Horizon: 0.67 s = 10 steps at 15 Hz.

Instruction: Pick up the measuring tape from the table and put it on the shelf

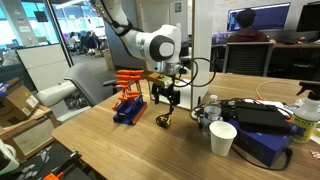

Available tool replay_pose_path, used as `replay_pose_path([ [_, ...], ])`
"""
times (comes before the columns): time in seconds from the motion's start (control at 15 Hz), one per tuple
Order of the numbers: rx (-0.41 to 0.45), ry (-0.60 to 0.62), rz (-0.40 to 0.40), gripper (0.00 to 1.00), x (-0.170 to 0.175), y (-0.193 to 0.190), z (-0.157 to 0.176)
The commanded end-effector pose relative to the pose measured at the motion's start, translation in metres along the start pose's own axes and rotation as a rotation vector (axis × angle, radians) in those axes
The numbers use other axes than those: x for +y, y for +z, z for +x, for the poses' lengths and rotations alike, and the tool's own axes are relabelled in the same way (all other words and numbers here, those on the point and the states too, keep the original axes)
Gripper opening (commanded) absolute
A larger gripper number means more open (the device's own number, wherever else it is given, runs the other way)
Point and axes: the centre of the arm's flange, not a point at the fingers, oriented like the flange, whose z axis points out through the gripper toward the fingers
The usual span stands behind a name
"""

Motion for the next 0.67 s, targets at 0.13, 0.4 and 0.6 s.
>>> replay_pose_path([
  [0.13, 0.024, 0.024, 0.057, 1.0, -0.006, 0.029, 0.034],
  [0.4, 0.017, 0.004, 0.076, 1.0, -0.012, 0.054, 0.031],
  [0.6, 0.007, -0.014, 0.083, 1.0, -0.015, 0.07, 0.029],
])
